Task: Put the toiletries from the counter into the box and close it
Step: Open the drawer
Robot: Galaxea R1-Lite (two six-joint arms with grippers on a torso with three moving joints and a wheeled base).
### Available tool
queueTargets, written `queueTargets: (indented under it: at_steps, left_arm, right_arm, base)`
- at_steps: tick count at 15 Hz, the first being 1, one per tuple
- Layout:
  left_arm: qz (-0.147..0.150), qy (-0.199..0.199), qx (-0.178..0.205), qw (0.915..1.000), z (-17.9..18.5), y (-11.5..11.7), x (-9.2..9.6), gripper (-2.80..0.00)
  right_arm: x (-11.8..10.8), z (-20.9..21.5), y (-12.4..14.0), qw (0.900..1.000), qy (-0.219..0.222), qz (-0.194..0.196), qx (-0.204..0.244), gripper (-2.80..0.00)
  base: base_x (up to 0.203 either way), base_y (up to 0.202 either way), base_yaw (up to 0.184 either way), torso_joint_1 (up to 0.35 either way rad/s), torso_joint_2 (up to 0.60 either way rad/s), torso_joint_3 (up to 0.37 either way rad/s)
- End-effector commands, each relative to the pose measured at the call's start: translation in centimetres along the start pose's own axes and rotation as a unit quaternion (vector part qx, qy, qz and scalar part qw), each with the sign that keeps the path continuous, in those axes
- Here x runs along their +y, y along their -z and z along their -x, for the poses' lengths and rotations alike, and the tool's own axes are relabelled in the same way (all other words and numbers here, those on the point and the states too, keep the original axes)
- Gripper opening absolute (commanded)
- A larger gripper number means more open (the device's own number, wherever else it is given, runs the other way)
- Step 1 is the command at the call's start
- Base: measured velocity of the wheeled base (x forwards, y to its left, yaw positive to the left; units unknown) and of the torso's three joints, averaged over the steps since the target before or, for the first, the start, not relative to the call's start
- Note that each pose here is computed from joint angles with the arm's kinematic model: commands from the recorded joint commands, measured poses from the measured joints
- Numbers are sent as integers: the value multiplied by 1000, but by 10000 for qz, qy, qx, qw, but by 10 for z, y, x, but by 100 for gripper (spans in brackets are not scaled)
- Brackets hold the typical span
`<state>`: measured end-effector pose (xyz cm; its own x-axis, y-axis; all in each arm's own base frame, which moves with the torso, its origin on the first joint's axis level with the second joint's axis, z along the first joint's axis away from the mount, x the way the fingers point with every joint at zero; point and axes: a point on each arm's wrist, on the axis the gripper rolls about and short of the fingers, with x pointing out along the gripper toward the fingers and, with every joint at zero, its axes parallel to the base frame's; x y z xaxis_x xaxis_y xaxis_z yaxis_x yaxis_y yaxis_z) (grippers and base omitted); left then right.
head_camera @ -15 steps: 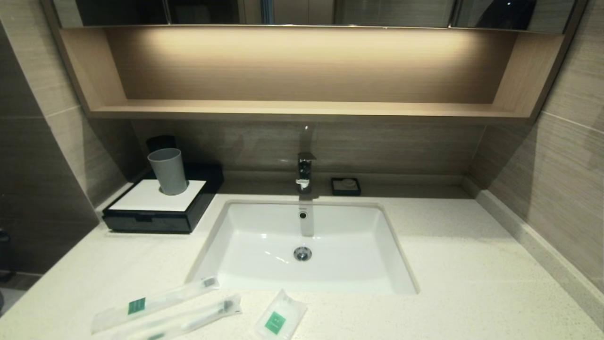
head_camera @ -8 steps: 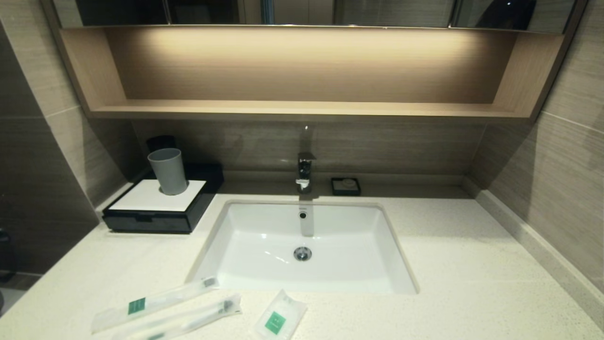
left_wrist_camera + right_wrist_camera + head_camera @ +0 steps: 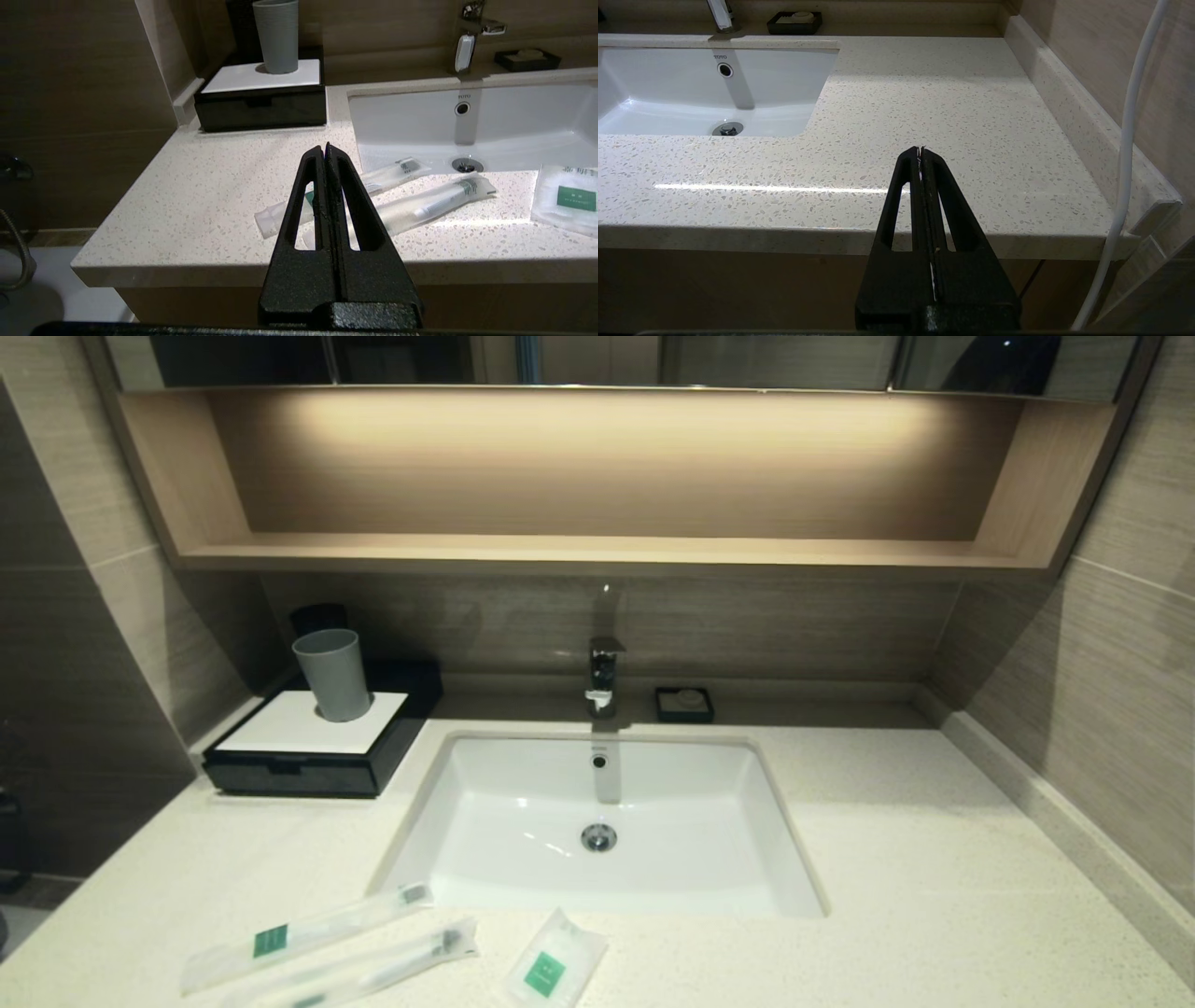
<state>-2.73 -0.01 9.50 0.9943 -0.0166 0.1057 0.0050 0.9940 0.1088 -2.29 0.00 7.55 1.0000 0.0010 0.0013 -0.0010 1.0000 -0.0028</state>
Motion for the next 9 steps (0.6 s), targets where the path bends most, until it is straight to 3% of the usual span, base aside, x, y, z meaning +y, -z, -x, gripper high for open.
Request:
queueTargets:
  at_steps: [1,4,9]
  left_arm:
    - [-12,-31,-207,9998,3,-12,1,-280]
    - [-12,-59,-426,9991,8,-27,3,-280]
    - [-7,-53,-458,9989,18,-46,5,-280]
  right_arm:
    - [0,0,0,10000,-3,2,6,-280]
    - [0,0,0,10000,-3,2,6,-280]
    - [0,0,0,10000,-3,2,14,-280]
  base:
    - [0,0,0,0,0,0]
    - [0,0,0,0,0,0]
    - [0,0,0,0,0,0]
